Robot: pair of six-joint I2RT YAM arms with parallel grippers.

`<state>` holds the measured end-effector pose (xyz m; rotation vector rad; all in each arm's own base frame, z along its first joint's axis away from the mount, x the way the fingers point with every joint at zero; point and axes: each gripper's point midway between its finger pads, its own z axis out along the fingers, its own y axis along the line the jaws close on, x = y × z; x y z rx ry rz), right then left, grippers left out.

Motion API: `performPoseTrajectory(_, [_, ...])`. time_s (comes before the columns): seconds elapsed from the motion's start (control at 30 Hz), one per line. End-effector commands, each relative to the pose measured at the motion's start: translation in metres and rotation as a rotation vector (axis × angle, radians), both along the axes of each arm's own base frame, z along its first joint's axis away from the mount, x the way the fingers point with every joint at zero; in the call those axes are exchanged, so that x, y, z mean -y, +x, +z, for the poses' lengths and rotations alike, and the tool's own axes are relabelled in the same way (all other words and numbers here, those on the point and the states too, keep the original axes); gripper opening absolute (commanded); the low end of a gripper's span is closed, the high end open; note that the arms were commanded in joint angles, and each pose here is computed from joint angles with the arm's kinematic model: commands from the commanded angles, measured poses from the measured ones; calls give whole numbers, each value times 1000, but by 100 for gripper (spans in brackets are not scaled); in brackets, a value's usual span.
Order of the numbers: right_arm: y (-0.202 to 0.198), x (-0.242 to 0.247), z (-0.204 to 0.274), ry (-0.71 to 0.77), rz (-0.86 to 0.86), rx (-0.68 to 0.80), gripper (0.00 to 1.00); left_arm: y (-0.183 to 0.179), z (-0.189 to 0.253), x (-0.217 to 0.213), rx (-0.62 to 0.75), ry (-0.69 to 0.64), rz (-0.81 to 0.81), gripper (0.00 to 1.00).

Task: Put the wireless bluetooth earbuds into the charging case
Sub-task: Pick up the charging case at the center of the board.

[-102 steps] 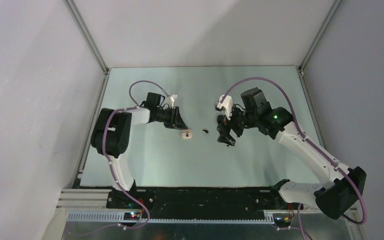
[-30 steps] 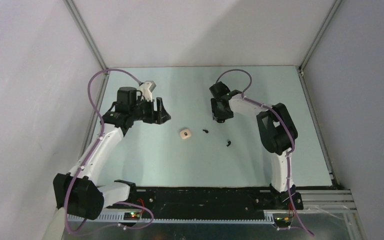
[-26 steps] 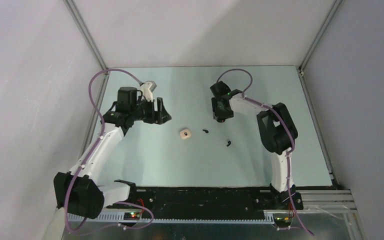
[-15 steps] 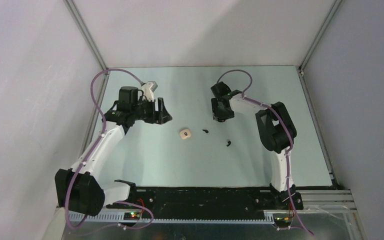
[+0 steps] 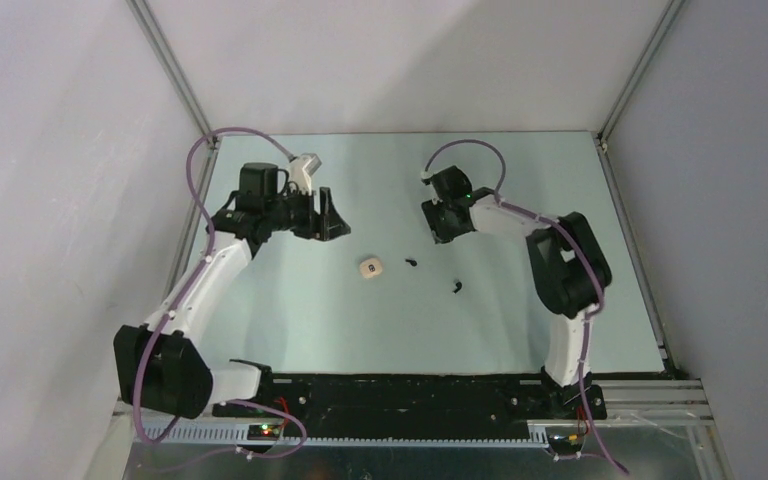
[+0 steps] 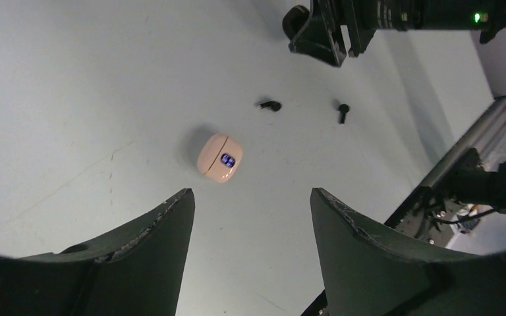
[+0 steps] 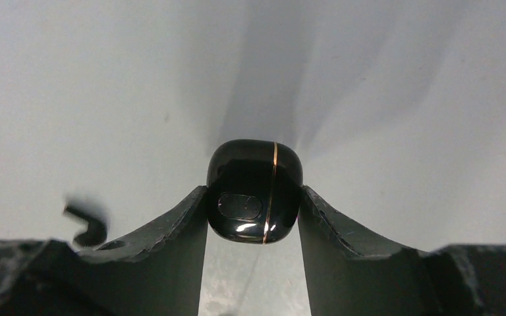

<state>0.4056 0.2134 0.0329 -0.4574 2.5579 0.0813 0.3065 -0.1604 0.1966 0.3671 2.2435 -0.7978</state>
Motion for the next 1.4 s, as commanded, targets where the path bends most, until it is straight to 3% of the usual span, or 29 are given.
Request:
performPoseTrajectory(0.0, [5,-30,109,100,347,362,4,11,48,26,141,-98,-170,70])
performPoseTrajectory(0.03, [-5,-28,106,76,420,394,0,15,55,30,157,-114,-194,70])
performPoseTrajectory(0.07, [-7,-38,147,104,500,548,0,14,63,37,181,-144,-238,70])
performPoseTrajectory(0.1, [-17,-37,144,103,540,577,0,16,71,41,200,-159,-262,70])
performPoseTrajectory(0.13, [-22,-47,185,133,598,730,0,13,79,47,225,-177,-305,69])
performPoseTrajectory(0.17, [-32,-46,179,131,632,751,0,13,88,51,258,-185,-341,70])
performPoseTrajectory(0.2, [-40,-53,212,146,684,886,0,11,97,57,290,-189,-370,70])
performPoseTrajectory(0.43, [-92,-80,276,125,833,1281,0,-16,128,89,497,-144,-540,72])
performPoseTrajectory(0.57, [-103,-91,291,94,860,1371,0,-24,133,95,547,-118,-558,71])
performPoseTrajectory(0.77, [-106,-97,300,84,863,1429,0,-24,130,101,517,-119,-537,70])
performPoseTrajectory(1.17, [-110,-97,304,55,866,1448,0,-19,129,123,461,-181,-513,67])
performPoseTrajectory(1.37, [-113,-97,306,42,870,1452,0,-20,131,128,427,-217,-510,59])
